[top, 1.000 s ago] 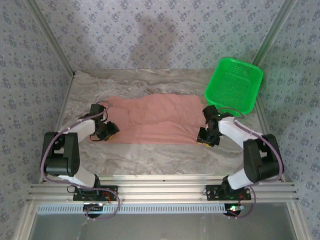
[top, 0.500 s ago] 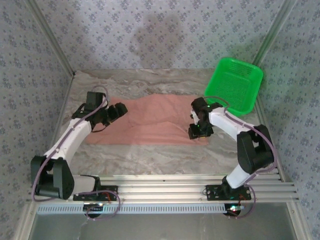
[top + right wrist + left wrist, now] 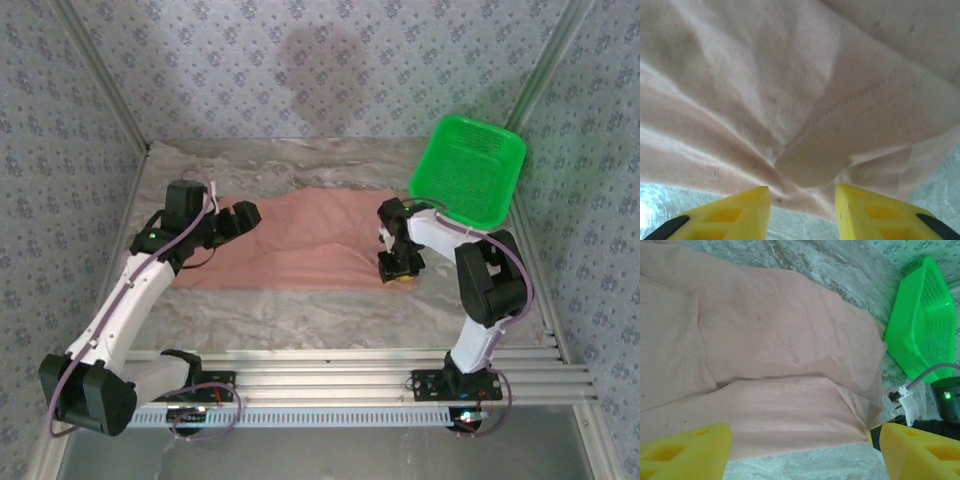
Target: Fold and stack the t-shirts
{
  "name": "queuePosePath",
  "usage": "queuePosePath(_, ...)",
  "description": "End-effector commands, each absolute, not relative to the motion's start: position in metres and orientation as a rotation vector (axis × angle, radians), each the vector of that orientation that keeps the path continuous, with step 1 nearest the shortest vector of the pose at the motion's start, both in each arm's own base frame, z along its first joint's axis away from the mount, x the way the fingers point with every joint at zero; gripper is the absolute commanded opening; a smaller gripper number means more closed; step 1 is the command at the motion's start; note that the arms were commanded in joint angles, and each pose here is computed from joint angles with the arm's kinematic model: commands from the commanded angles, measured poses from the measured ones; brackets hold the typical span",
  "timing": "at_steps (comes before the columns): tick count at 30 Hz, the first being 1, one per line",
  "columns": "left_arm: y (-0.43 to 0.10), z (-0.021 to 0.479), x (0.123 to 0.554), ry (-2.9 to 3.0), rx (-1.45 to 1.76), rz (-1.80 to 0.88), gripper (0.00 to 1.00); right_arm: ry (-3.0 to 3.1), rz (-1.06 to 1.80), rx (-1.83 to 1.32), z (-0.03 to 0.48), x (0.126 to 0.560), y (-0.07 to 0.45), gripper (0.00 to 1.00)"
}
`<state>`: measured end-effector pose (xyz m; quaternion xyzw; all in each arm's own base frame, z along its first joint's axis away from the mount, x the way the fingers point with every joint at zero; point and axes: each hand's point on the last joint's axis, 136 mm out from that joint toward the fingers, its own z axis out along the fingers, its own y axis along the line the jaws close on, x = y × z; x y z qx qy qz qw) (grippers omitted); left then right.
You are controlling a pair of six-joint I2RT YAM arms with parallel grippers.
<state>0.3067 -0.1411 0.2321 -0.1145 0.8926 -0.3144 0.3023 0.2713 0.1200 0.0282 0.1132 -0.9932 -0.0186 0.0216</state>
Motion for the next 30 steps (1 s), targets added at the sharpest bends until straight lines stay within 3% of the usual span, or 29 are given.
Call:
queuePosePath(1, -0.137, 0.236, 0.298, 2.376, -0.303, -0.799, 0.78, -3.105, -0.011, 0.311, 0.028, 0.287, 0.117, 0.39)
queuePosePath(12, -0.133, 0.225, 0.295, 2.398, -0.311, -0.77, 0.78, -3.078, -0.026, 0.291, 0.021, 0.287, 0.117, 0.25)
queuePosePath(19, -0.131, 0.219, 0.294, 2.408, -0.316, -0.757, 0.77, -3.131, -0.028, 0.268, 0.038, 0.3, 0.119, 0.03)
queuePosePath(30, -0.129, 0.197, 0.284, 2.456, -0.317, -0.738, 0.77, -3.19, 0.036, 0.25, 0.063, 0.331, 0.107, 0.0)
